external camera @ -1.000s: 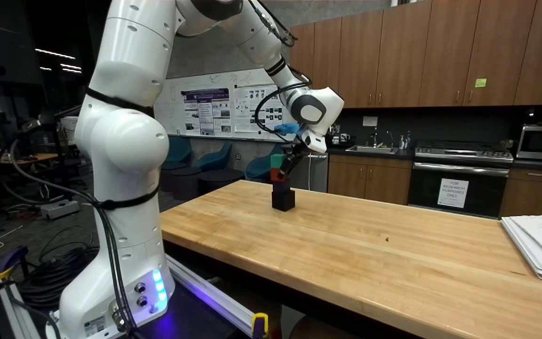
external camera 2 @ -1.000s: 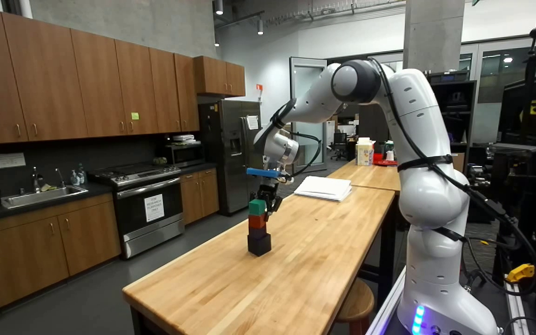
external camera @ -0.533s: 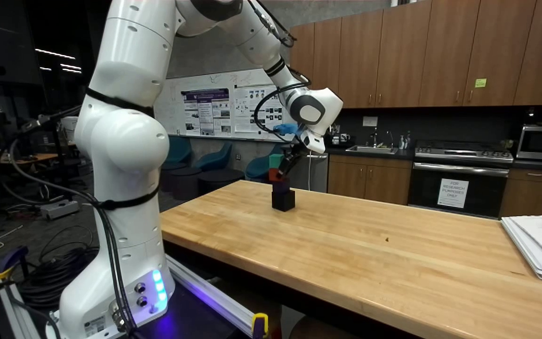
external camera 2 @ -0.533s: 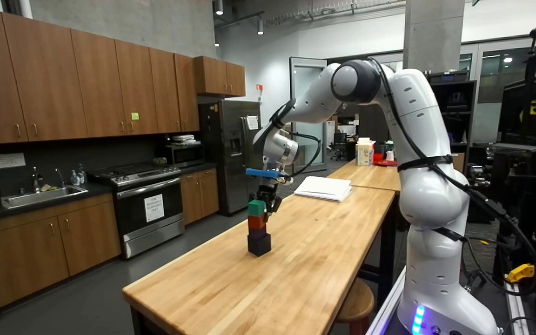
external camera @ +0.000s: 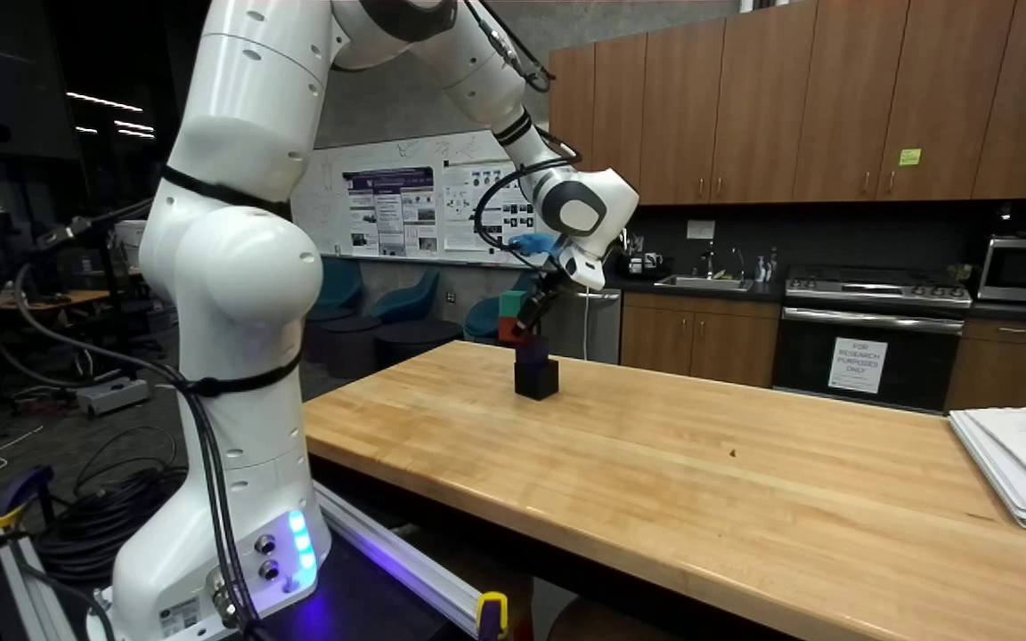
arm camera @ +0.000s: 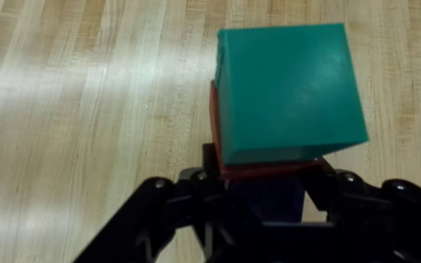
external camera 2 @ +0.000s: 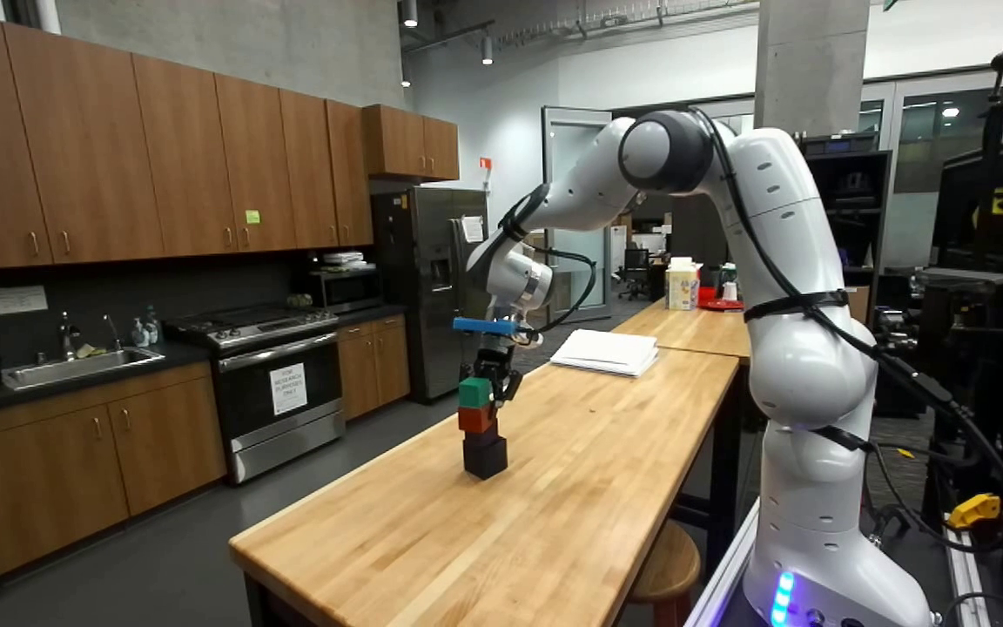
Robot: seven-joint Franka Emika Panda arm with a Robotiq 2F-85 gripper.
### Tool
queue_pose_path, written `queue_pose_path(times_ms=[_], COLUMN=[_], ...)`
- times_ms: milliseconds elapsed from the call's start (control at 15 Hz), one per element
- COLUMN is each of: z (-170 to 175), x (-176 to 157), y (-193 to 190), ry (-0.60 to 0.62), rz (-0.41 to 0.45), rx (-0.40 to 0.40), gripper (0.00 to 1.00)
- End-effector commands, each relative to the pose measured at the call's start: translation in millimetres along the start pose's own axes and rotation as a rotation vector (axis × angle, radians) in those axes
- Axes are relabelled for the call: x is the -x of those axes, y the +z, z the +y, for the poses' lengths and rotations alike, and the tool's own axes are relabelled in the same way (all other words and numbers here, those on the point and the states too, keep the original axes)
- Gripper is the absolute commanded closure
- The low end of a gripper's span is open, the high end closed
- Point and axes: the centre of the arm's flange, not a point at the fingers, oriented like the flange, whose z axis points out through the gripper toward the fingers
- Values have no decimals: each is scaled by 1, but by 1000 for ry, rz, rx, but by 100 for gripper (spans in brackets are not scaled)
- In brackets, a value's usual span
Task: Move both the green cube and orange cube to the table
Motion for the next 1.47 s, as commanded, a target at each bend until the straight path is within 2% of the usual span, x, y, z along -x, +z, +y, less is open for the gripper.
queue_pose_path(times_ms=[0,933,1400], z=[5,13,21], x=[18,55,67], y=[6,62,94], ry=[-20,-115,-217], rz=[-17,-43,-49], rx=[17,116,161], gripper=[68,68,68])
